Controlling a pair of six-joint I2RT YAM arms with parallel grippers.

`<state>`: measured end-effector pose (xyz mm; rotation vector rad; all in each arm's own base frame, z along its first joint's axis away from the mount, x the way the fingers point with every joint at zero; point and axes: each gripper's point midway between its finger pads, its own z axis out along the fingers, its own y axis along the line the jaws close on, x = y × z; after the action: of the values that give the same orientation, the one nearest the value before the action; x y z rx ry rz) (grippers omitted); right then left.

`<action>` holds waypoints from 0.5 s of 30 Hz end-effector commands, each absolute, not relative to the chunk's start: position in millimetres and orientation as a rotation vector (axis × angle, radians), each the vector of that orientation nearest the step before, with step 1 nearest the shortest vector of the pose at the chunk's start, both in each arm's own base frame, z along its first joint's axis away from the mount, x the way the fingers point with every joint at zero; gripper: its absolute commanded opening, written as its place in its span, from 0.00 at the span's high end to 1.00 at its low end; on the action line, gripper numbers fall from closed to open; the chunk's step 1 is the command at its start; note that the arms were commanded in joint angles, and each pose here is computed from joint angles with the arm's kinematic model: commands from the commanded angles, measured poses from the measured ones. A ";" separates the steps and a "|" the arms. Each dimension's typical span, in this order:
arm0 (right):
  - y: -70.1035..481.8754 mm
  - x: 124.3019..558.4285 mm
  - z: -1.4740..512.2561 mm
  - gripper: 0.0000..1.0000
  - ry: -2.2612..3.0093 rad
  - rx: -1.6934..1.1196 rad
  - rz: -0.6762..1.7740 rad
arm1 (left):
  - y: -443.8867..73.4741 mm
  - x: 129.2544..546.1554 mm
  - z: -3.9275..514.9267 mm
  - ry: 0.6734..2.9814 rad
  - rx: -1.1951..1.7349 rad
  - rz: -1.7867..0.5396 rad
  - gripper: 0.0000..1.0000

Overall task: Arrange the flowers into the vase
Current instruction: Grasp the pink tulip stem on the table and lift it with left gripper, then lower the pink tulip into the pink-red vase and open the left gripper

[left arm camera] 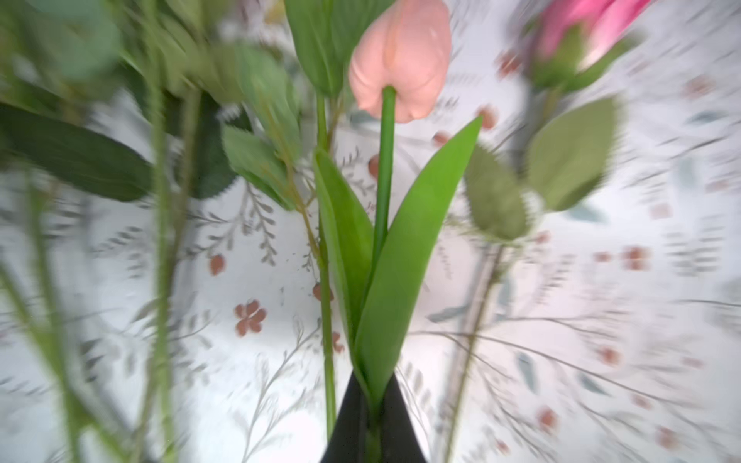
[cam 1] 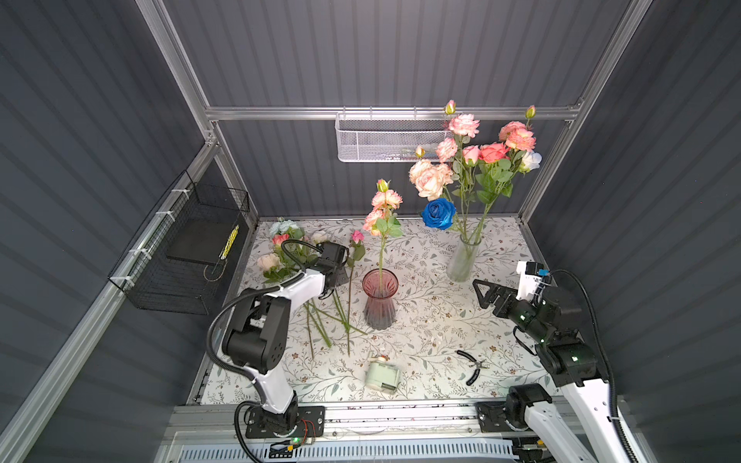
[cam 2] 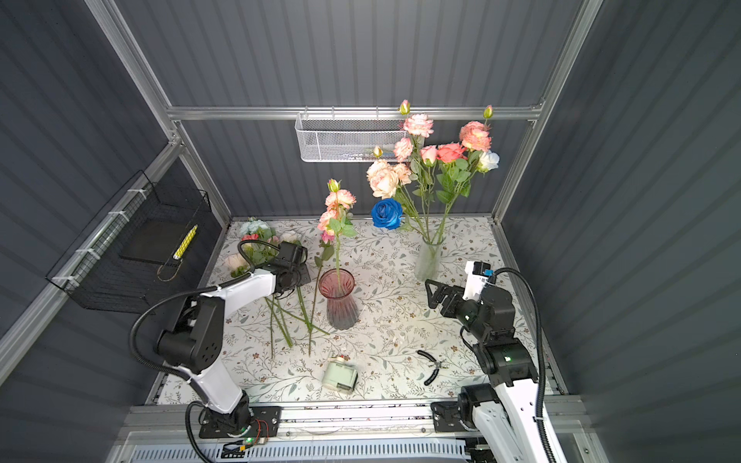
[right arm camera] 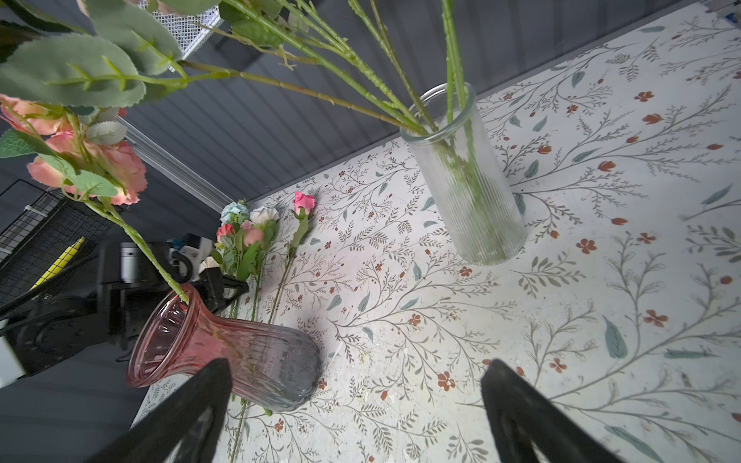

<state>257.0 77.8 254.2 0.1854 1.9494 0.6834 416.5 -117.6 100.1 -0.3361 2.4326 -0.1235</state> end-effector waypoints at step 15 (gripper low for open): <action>81.3 260.3 257.1 0.01 1.940 0.189 0.713 | -193.6 326.6 415.0 1.588 -0.005 -0.496 1.00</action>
<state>260.1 79.0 252.1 0.1964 1.9582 0.6948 326.9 -185.7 391.6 -0.0551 1.6893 -0.5337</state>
